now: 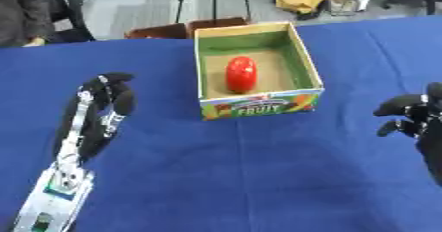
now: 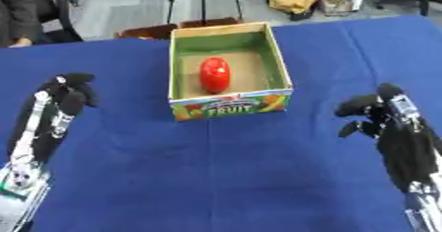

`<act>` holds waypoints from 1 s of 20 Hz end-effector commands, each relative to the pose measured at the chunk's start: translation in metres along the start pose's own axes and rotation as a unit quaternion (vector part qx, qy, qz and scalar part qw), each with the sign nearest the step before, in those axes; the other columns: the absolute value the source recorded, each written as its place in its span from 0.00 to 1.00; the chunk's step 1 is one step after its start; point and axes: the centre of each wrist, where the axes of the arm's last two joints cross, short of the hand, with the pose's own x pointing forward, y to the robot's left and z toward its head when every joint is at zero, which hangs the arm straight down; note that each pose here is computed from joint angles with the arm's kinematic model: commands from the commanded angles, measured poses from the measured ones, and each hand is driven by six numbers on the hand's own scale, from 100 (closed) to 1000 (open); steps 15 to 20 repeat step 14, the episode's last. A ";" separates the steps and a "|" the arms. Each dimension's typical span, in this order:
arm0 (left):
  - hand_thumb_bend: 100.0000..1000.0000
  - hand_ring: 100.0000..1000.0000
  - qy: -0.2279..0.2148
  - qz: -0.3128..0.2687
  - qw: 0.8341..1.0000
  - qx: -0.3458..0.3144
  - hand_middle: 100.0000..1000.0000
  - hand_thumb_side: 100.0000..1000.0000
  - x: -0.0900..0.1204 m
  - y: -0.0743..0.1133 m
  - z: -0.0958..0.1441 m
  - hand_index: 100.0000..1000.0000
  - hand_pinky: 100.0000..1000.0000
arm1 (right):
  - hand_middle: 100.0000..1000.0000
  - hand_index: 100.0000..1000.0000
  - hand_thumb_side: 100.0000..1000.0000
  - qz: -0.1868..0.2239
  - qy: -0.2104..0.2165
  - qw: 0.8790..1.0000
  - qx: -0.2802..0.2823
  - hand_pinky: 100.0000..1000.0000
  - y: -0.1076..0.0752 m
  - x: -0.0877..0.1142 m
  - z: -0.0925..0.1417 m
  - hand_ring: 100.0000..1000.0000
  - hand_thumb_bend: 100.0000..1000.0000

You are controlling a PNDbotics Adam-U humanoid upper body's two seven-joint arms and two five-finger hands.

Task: Pick up objects on the table and place them in the box.

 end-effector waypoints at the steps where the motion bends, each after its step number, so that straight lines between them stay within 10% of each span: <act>1: 0.77 0.41 -0.003 0.012 1.000 0.018 0.42 0.87 -0.002 0.000 0.002 0.69 0.51 | 0.54 0.56 0.98 0.006 -0.011 1.000 -0.002 0.40 -0.002 0.007 -0.002 0.61 0.00; 20: 0.74 0.41 0.014 0.030 0.999 0.023 0.42 0.90 -0.014 -0.010 0.013 0.68 0.51 | 0.54 0.56 0.98 0.006 -0.012 1.000 -0.004 0.40 -0.002 0.007 -0.002 0.61 0.00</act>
